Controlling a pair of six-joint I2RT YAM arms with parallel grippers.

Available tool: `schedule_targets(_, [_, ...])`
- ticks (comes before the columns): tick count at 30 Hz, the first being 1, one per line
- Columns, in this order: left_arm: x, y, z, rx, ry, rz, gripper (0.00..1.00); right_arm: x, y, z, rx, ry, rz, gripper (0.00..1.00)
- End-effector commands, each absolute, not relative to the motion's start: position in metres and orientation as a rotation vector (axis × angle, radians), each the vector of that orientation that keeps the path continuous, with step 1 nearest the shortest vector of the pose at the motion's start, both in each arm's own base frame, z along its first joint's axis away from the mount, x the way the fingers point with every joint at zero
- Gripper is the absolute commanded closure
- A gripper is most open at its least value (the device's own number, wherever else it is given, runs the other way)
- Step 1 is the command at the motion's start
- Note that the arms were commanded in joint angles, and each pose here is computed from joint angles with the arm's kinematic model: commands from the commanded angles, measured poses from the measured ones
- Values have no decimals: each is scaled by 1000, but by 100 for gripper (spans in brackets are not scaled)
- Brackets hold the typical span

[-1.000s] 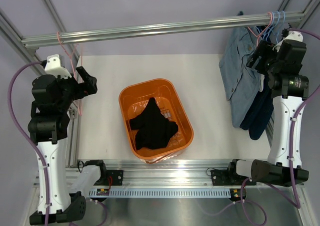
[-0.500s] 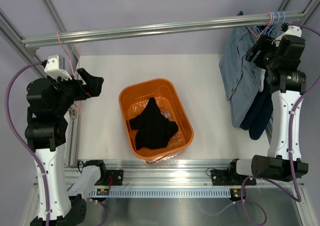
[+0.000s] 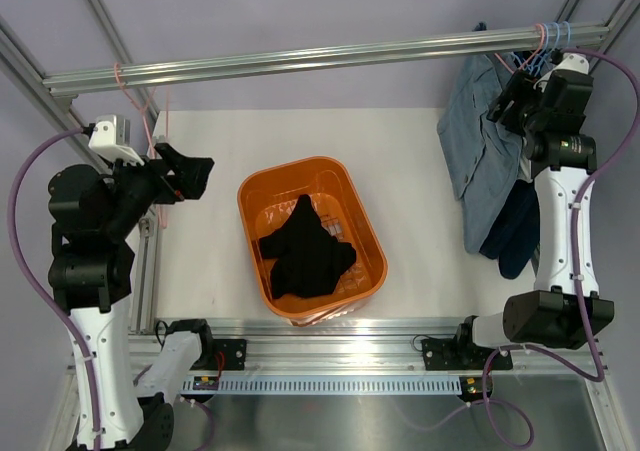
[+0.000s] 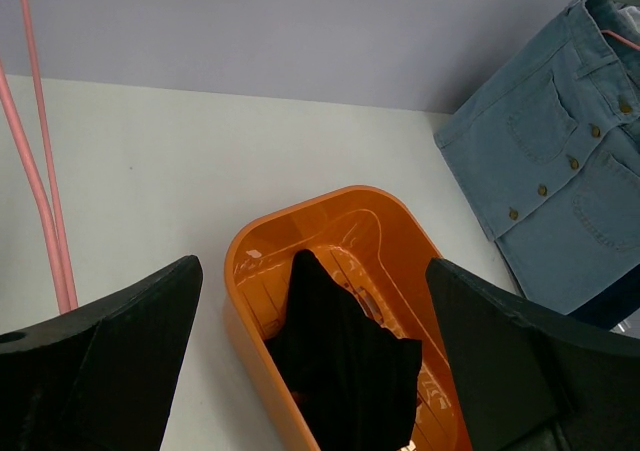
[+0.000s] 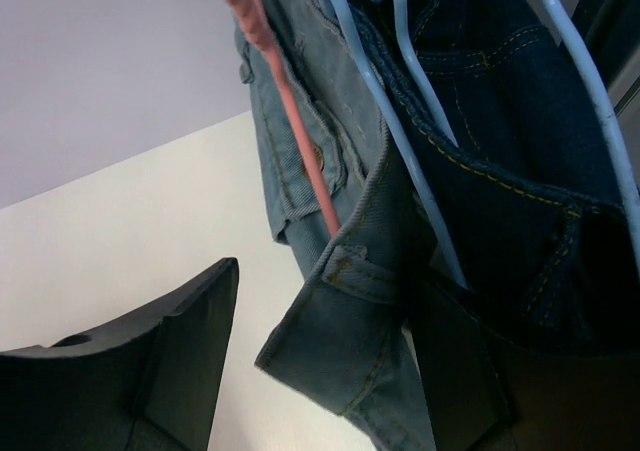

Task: Remove the skirt from the hanger
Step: Pick up the hanger from the clothesline.

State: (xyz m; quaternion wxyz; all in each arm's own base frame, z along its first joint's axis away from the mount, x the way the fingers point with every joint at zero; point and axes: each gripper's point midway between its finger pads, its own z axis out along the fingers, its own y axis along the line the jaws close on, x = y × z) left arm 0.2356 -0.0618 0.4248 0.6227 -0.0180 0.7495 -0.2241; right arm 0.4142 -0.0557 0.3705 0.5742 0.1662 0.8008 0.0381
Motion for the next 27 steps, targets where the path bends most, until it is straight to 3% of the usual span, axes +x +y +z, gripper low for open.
schedule_targets(1, [235, -70, 444, 9, 1653, -562, 1, 425, -69, 365, 398, 1858, 20, 27])
schedule_targets(8, [237, -74, 438, 21, 1660, -585, 1, 437, -60, 334, 386, 1901, 63, 49])
schedule_targets(12, [235, -74, 438, 26, 1659, -585, 1, 440, -56, 322, 389, 1926, 32, 74])
schedule_targets(13, [236, -74, 437, 25, 1662, -586, 1, 439, -55, 327, 383, 1905, 27, 89])
schedule_targets(15, [234, -75, 439, 24, 1658, -594, 1, 438, -49, 335, 354, 1882, 43, 100])
schedule_targets(20, [226, -104, 452, 152, 1645, -769, 7, 429, -10, 394, 165, 1747, 231, 100])
schedule_targets(27, [212, -129, 477, 229, 1606, -836, 4, 397, 28, 475, -18, 1585, 398, 100])
